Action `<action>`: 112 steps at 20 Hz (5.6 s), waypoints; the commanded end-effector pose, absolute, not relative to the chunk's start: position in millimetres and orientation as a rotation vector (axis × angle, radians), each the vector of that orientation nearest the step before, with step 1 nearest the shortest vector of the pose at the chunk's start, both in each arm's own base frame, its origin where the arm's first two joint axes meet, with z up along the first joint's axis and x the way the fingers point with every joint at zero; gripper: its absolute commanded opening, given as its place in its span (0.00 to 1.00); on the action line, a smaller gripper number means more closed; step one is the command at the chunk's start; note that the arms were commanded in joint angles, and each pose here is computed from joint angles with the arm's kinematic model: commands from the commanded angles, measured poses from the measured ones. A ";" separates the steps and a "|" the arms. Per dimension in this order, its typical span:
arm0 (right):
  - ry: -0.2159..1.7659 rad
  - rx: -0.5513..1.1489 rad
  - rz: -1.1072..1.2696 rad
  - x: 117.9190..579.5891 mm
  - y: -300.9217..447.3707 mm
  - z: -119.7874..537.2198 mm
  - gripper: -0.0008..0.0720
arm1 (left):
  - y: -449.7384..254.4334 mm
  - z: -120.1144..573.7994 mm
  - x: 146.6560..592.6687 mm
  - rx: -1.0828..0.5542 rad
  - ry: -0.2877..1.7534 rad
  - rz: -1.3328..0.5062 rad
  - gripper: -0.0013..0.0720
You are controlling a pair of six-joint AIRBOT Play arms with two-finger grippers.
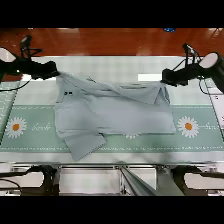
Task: Fold the shirts.
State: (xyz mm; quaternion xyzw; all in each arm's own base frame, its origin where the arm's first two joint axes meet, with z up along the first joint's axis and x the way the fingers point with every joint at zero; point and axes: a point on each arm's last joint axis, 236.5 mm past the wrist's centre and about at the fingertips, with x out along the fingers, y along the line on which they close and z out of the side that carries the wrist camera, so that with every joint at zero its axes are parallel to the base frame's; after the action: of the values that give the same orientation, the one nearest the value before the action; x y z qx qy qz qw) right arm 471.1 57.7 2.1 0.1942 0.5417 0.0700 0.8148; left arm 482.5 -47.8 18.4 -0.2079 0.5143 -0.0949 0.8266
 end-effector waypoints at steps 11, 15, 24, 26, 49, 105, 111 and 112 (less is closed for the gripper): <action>1.073 0.431 -0.315 358.5 -133.3 65.4 0.57 | 49.7 -41.4 317.7 -0.600 1.509 0.033 0.71; 1.094 0.641 -0.162 305.0 -57.7 4.1 0.57 | 7.3 -38.8 288.3 -0.795 1.372 -0.091 0.71; 1.170 0.768 0.048 259.4 14.5 -18.3 0.57 | -17.5 -74.7 216.1 -0.954 1.495 -0.115 0.71; 1.171 0.769 0.049 259.2 14.7 -18.2 0.57 | -25.1 -88.0 209.4 -0.962 1.513 -0.102 0.71; 1.398 0.915 -0.149 203.2 -2.5 -98.2 0.57 | -48.6 -115.6 249.1 -0.873 1.406 -0.098 0.05; 0.876 0.391 0.200 408.1 5.5 130.5 0.04 | -19.6 161.1 448.4 -0.261 0.740 -0.022 0.05; 0.920 0.570 0.243 519.3 0.2 60.2 0.04 | -19.4 57.1 545.3 -0.316 0.901 0.010 0.05; 0.930 0.575 0.248 532.3 2.2 52.6 0.04 | -18.7 42.8 559.2 -0.333 0.918 0.020 0.05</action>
State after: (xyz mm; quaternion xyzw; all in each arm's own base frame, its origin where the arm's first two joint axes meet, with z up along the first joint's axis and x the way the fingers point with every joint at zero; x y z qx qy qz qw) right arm 487.1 1.6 84.0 0.2428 0.4399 0.1110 0.8574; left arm 518.6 -19.1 90.0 -0.1412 0.4220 -0.0002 0.8955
